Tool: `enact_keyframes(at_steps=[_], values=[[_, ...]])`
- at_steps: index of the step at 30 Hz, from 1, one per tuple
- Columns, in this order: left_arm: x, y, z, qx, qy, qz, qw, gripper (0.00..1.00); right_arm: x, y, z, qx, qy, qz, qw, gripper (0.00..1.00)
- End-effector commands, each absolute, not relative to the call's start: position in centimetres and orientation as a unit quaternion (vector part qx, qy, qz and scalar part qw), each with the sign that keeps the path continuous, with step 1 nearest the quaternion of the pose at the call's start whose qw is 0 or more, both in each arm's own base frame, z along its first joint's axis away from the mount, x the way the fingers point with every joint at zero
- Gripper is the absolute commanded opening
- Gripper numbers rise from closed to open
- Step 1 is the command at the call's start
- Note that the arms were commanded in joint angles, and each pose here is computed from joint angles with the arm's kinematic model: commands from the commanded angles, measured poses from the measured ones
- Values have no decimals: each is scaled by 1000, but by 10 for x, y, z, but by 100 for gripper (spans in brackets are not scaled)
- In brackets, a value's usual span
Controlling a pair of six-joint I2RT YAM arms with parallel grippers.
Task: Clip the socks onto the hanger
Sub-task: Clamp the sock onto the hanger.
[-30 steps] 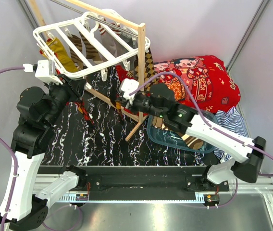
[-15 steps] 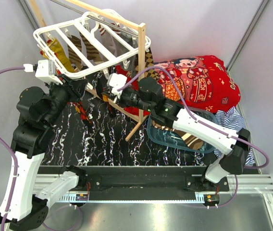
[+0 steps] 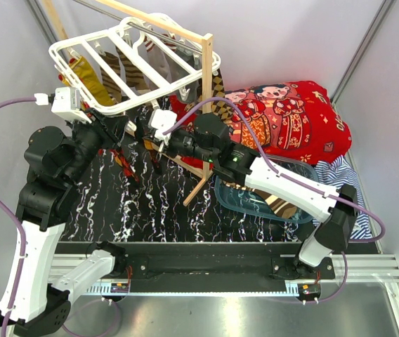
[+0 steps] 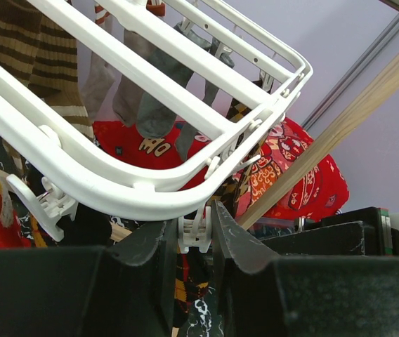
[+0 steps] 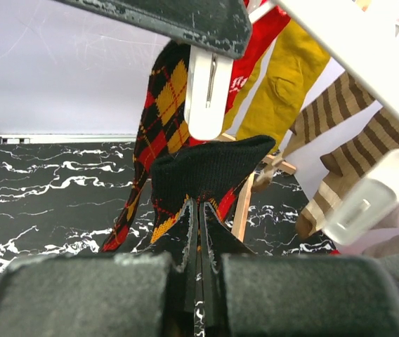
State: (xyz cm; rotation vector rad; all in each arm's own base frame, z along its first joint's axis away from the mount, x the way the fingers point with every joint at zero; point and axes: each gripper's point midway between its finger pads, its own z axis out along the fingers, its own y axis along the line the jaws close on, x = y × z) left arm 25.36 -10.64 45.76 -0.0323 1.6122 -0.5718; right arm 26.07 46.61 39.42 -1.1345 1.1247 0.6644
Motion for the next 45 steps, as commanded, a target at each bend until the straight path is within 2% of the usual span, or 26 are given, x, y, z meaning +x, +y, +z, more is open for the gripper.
enact_keyframes(at_steps=[1,29,32,37,40,45], values=[[250,-113,467,1,705,-269,656,18,253,470,435,-486,453,303,683,0],[252,-116,460,-2,714,-274,645,20,246,475,458,-479,431,307,701,0],[252,-116,460,-2,714,-273,645,27,244,476,461,-478,428,308,702,0],[251,-115,463,-2,711,-272,648,52,244,474,467,-474,424,309,707,0],[251,-113,464,-4,710,-270,650,62,243,475,471,-472,420,311,709,0],[251,-109,468,-11,706,-262,658,64,241,475,473,-469,418,314,711,0]])
